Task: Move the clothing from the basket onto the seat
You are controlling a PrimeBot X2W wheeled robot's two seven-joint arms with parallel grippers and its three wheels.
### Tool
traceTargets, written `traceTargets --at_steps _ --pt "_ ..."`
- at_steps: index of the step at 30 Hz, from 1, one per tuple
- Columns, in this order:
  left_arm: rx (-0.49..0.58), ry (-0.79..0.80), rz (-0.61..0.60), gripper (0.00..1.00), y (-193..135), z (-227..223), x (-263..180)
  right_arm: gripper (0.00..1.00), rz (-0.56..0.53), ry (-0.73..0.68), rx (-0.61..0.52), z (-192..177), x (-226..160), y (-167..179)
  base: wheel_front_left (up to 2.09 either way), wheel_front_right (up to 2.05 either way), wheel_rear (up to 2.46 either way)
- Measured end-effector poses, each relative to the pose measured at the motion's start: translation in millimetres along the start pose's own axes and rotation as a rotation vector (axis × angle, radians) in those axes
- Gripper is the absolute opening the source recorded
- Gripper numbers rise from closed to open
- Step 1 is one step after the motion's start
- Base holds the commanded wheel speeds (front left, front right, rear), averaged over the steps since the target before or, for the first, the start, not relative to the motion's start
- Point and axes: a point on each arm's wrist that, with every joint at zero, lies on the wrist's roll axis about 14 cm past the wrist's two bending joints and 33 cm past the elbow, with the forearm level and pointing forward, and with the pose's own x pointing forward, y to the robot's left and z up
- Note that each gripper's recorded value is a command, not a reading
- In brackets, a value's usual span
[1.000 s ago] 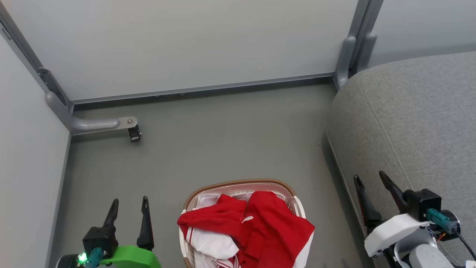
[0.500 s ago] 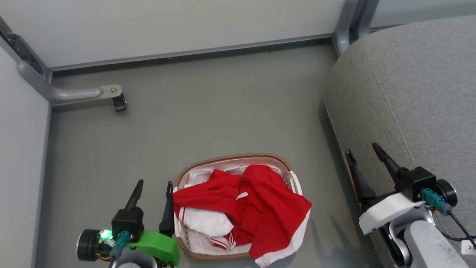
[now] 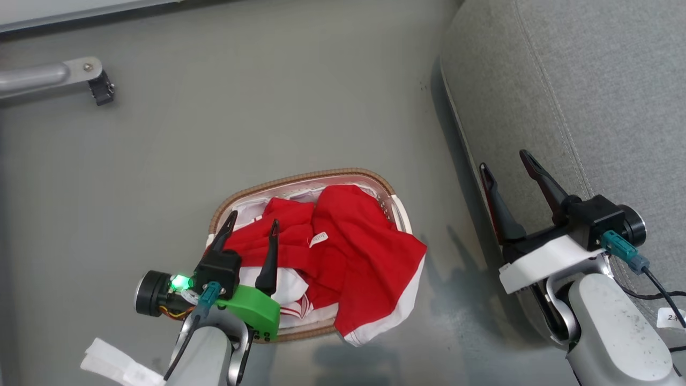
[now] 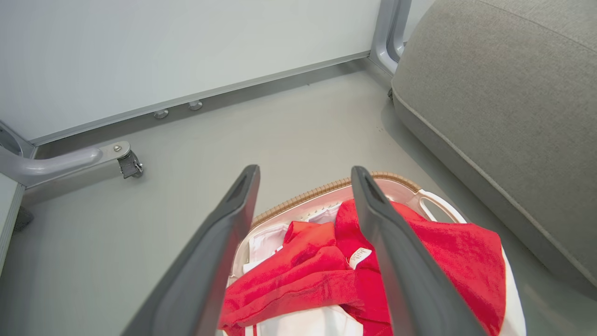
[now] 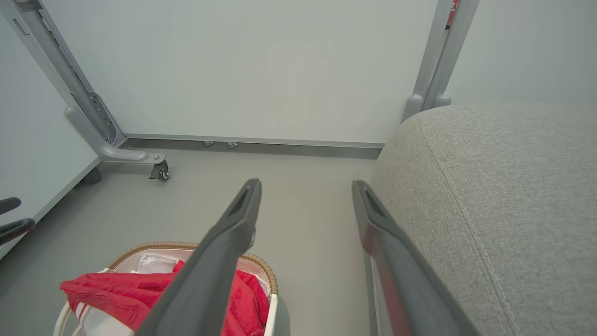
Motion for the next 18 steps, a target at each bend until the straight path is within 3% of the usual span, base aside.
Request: traceTargets --at_steps 18 --pt "0.22 0.332 -0.302 1.0 -26.6 -121.3 53.0 1.0 -0.045 0.073 0.032 -36.9 14.0 -13.7 0.0 0.0 0.0"
